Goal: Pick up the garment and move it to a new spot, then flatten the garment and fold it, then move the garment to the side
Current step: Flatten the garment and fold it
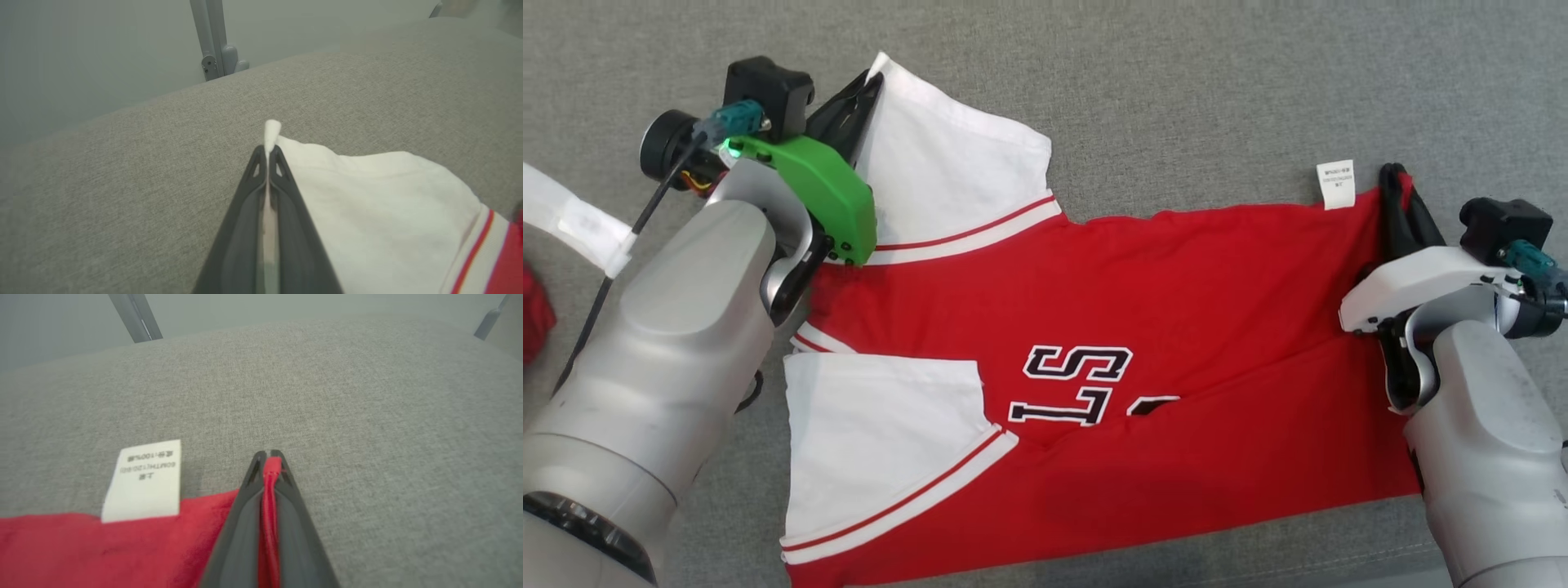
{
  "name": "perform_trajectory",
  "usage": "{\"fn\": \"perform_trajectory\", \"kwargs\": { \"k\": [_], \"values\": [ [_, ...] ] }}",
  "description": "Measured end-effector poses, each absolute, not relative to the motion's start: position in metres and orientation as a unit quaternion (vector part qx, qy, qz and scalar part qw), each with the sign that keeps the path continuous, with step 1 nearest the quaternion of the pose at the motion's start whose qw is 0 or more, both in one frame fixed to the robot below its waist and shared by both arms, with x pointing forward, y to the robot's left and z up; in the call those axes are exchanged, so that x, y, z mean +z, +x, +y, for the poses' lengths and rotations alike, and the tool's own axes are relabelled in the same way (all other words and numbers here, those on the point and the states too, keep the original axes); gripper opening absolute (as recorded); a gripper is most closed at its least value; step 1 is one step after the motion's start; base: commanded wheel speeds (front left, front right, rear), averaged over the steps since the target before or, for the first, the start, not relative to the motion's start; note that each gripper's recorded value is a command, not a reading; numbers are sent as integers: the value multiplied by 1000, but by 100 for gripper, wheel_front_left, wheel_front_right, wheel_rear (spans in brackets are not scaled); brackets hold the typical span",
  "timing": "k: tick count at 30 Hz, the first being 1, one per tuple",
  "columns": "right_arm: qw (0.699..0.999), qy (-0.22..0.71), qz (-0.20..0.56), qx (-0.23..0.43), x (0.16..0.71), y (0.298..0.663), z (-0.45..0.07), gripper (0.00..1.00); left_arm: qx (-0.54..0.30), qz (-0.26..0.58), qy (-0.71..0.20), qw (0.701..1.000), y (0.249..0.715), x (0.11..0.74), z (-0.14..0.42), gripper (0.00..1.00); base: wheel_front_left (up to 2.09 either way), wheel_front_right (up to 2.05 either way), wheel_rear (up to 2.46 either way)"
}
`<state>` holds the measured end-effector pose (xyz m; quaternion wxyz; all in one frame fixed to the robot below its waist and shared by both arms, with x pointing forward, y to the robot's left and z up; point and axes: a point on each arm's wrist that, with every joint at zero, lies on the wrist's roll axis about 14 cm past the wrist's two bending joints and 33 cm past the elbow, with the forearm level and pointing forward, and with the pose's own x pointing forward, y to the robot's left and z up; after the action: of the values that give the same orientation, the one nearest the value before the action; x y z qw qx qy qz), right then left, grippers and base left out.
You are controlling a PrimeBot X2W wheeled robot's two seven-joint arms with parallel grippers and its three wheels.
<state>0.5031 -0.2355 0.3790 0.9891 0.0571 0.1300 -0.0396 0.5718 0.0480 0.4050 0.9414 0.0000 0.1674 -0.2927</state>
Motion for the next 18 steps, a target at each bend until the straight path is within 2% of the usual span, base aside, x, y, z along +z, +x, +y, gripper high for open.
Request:
{"fn": "perform_trajectory", "kwargs": {
  "k": [10, 18],
  "values": [
    [990, 66, 117, -45, 402, 471, -237, 0, -309, 115, -31, 943, 524, 452, 50, 0, 0, 0, 0],
    [995, 67, 57, -44, 447, 455, -242, 0, -299, 65, -55, 950, 471, 484, 60, 0, 0, 0, 0]
  ]
}}
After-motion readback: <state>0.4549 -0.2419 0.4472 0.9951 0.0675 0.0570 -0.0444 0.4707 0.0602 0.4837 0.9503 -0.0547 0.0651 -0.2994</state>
